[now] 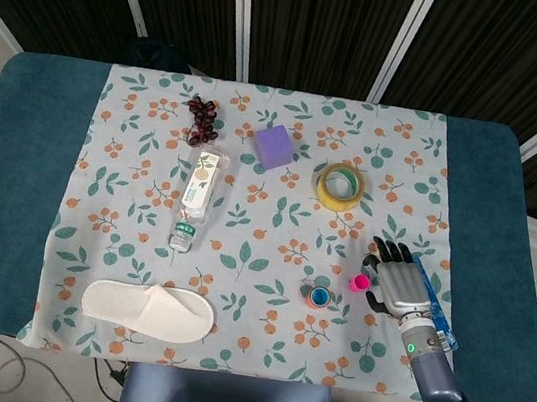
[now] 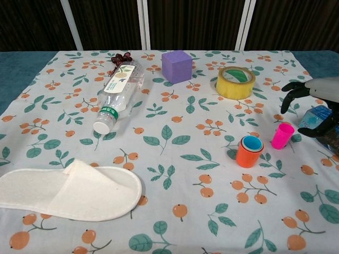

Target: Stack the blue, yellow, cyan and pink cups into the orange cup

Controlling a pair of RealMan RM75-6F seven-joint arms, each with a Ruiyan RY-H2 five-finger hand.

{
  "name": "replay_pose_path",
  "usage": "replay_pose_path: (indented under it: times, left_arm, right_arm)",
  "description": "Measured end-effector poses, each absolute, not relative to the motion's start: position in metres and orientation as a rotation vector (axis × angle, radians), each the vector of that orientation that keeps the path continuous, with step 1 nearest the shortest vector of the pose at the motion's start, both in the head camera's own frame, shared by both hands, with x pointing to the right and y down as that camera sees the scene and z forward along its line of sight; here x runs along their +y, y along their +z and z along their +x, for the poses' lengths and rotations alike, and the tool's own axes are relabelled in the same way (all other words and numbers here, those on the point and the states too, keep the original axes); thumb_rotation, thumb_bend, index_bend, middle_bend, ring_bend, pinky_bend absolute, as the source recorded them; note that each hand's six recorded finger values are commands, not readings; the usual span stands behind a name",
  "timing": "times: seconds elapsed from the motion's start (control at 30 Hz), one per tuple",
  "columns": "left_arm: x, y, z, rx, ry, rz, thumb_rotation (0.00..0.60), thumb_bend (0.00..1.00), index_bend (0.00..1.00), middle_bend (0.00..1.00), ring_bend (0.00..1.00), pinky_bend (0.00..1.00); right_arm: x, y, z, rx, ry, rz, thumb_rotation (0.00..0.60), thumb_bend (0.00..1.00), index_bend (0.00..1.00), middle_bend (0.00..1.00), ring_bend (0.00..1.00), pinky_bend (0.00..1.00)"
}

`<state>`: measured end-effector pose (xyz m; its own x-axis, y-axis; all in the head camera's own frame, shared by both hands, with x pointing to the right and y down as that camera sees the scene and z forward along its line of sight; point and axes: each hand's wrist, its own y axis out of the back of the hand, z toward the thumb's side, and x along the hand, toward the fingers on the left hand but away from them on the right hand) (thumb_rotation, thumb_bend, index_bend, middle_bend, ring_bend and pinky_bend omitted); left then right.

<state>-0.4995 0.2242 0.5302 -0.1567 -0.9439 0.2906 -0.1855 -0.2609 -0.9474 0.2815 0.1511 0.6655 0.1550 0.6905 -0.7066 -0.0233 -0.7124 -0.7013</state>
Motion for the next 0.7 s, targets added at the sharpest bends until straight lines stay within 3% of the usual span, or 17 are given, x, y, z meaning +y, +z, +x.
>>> replay_pose_path:
  times: [0.7]
  left_arm:
    - [0.224,0.531,-0.500,1.322,-1.481,-1.451,0.600,0.81,0.16,0.03,0.02,0.08]
  right_arm:
    - [0.156,0.682,0.281,-0.650,1.614,-1.861,0.600,0.46,0.41,0.00,0.00,0.06]
